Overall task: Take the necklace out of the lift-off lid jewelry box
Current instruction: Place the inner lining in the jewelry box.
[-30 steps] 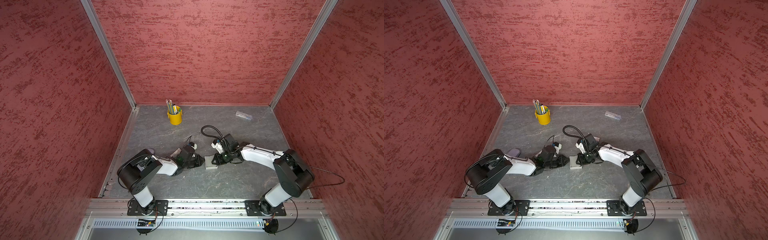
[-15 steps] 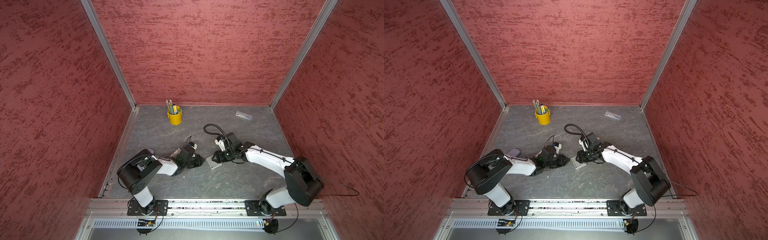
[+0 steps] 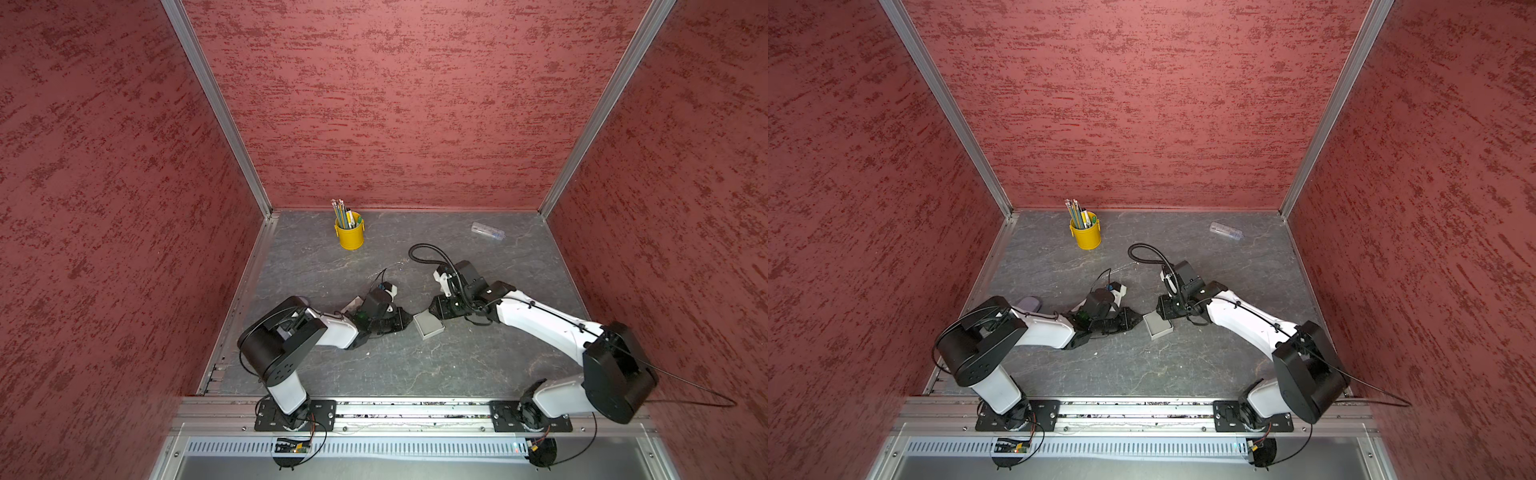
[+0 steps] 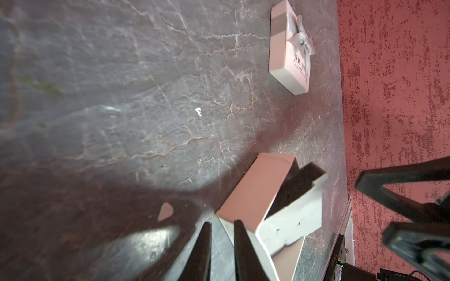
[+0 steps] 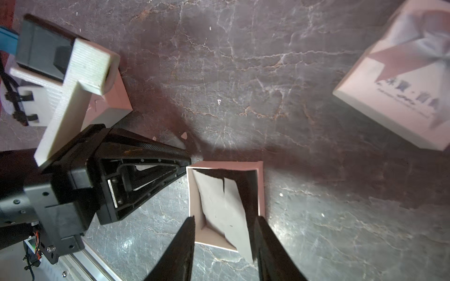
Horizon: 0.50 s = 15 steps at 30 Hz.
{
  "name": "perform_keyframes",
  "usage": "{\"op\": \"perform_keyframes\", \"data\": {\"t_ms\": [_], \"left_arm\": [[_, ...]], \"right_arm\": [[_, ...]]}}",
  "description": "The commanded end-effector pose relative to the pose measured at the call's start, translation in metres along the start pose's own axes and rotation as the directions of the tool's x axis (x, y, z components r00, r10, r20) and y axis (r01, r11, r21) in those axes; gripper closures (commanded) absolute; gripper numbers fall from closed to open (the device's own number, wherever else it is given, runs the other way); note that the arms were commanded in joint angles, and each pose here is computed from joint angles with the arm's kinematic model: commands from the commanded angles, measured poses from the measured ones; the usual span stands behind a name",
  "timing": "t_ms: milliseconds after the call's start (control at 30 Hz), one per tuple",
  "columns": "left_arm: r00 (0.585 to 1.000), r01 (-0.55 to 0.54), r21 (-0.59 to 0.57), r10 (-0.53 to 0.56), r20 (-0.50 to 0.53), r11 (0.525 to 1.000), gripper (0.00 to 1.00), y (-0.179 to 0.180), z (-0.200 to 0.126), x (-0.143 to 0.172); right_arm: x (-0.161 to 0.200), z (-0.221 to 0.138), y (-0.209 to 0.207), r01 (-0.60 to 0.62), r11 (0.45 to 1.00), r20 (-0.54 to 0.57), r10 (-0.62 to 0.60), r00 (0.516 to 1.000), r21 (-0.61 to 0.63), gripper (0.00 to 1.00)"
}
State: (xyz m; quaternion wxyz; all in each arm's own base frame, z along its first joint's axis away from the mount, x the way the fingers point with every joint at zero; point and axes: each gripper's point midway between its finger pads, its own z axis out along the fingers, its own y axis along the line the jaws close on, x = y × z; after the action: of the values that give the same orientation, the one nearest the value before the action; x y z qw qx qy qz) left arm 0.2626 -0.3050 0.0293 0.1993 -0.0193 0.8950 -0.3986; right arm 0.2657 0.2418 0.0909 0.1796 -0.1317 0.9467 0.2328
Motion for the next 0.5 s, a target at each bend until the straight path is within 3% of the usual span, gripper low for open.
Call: {"op": "perform_keyframes", "data": {"t_ms": [0,233,467], "left_arm": [[1.000,-0.008,0.020,0.008,-0.008,1.000,0.81,-0.006,0.004,0.000],[1.000,-0.018,0.044,0.018,0.007,0.999,0.81,-0.012,0.004,-0.003],[1.000,-0.018,0.047,0.018,0.006,0.999,0.81,-0.012,0.005,-0.005]], "right_arm": [[0.007,0.021,0.001,-0.036,0.999,-0.013,0.036,0.999,-0.030,0.61],[0.030,0.046,-0.020,-0.062,0.998,-0.073,0.064,0.995,0.029,0.63],[0.022,0.038,-0.015,-0.070,0.997,-0.044,0.071,0.997,0.021,0.59]]}}
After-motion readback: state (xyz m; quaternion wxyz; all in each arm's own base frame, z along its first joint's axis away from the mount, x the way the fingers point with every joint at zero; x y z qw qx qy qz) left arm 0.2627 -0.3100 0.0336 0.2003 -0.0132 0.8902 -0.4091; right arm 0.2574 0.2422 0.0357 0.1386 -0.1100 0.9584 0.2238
